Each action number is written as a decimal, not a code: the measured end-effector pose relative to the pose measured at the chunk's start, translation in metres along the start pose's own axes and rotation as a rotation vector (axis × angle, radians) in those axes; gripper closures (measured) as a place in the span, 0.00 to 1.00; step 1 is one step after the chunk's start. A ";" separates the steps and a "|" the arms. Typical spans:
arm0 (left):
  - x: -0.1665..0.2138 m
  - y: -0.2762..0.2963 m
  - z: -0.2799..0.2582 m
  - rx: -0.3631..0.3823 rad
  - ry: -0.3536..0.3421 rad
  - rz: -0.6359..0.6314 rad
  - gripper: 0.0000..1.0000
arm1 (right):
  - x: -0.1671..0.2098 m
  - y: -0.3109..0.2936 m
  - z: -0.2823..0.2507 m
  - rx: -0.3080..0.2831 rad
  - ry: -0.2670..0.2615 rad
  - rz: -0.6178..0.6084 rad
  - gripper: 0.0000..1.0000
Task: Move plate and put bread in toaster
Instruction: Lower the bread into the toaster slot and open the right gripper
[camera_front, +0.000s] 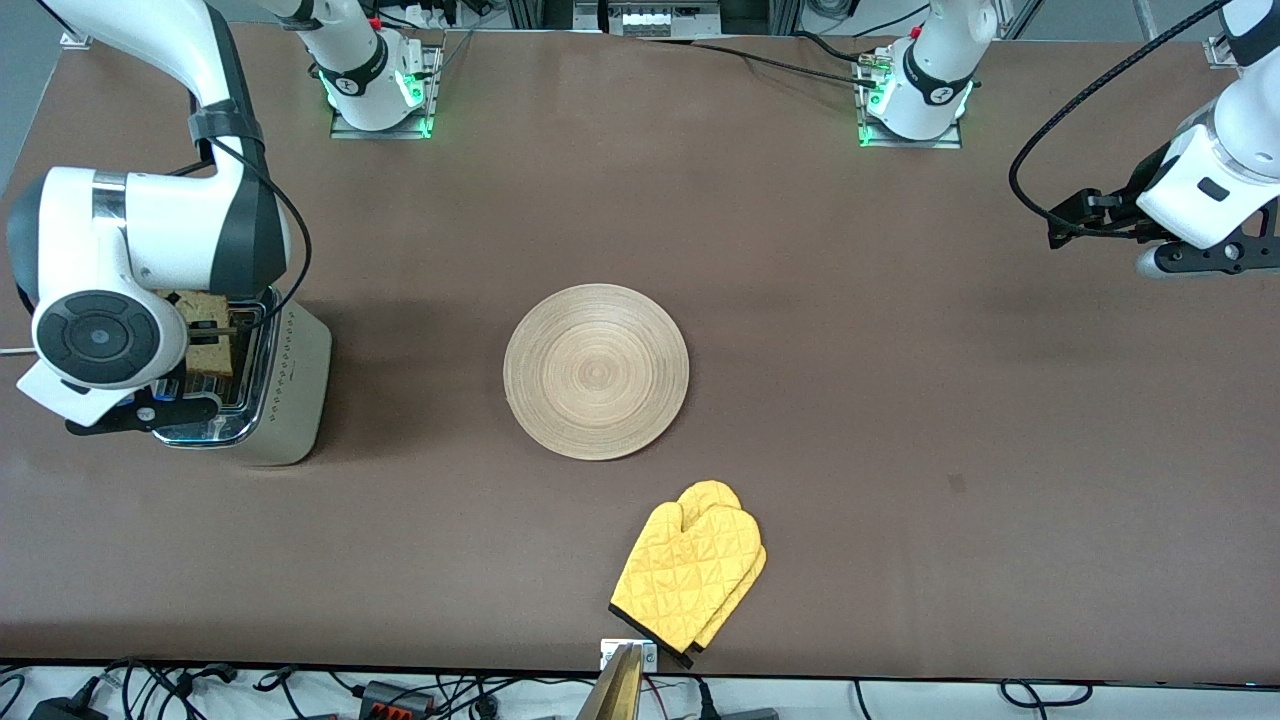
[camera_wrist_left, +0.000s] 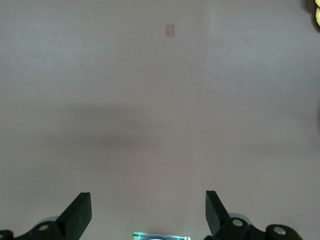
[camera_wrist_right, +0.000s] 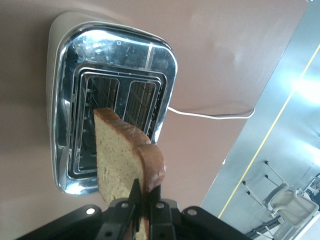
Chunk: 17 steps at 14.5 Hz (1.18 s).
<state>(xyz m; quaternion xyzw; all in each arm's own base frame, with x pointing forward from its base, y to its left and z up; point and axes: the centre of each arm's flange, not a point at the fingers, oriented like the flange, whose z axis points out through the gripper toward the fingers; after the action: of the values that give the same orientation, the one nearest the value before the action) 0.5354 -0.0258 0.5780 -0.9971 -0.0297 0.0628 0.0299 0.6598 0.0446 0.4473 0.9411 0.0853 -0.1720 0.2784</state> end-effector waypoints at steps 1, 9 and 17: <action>0.000 -0.001 0.000 -0.001 0.000 -0.001 0.00 | 0.004 -0.002 0.003 -0.003 0.006 -0.001 0.91; -0.001 -0.001 0.001 -0.010 -0.010 -0.004 0.00 | 0.019 -0.012 0.012 -0.011 0.030 0.035 0.91; -0.003 -0.001 0.002 -0.012 -0.028 -0.003 0.00 | 0.025 -0.019 0.015 -0.013 0.038 0.125 0.91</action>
<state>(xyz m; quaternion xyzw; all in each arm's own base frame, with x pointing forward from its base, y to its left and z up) 0.5323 -0.0253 0.5760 -0.9963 -0.0319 0.0767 0.0235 0.6743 0.0533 0.4167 0.9459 0.0330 -0.1358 0.2929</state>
